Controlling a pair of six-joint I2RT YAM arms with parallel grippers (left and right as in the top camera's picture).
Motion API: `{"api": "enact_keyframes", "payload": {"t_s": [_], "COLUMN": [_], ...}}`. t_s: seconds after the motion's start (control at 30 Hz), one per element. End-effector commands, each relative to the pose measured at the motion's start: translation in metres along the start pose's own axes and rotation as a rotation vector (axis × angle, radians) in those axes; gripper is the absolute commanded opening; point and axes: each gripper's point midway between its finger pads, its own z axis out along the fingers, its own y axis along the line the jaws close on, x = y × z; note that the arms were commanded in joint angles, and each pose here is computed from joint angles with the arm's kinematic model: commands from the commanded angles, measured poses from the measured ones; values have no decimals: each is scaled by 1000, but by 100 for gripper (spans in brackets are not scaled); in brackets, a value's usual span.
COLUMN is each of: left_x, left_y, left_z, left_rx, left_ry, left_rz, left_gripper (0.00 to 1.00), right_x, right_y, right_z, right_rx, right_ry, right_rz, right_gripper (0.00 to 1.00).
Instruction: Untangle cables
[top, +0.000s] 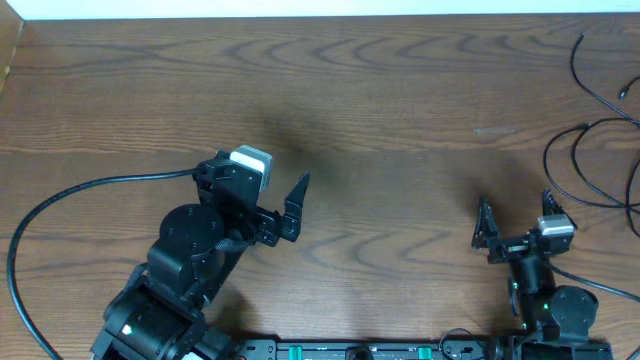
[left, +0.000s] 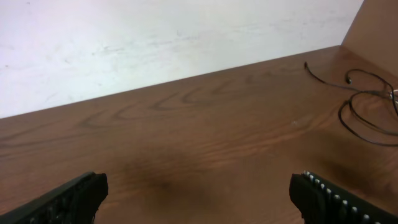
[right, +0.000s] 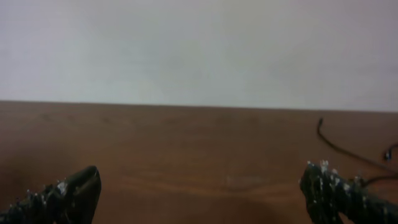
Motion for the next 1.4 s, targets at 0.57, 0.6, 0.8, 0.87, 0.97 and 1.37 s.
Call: {"api": "enact_keyframes", "payload": {"t_s": [0.57,0.6,0.8,0.87,0.97,1.37], "left_x": [1,1,-4,-4,-5,-2], "left_y": [3,2,2,2,2,5], "left_z": [-2,-2,-2,-2,-2,-2], "left_rx": [-12,-11,-10,-9,-10,-27], "left_ry": [4,4,-14,-17,-17,-9], "left_rz": [10,10,8,12,15,1], "left_gripper": [99,99,99,99,99,99], "right_x": [40,40,40,40,38,26], "right_y": [-4,-4,-4,1,14,23], "right_z": [1,1,1,1,1,-1], "right_rx": [22,22,19,1,-53,-90], "right_ry": [160,160,160,161,154,99], "right_rz": [65,65,65,63,57,46], "right_gripper": [99,99,99,99,99,99]}}
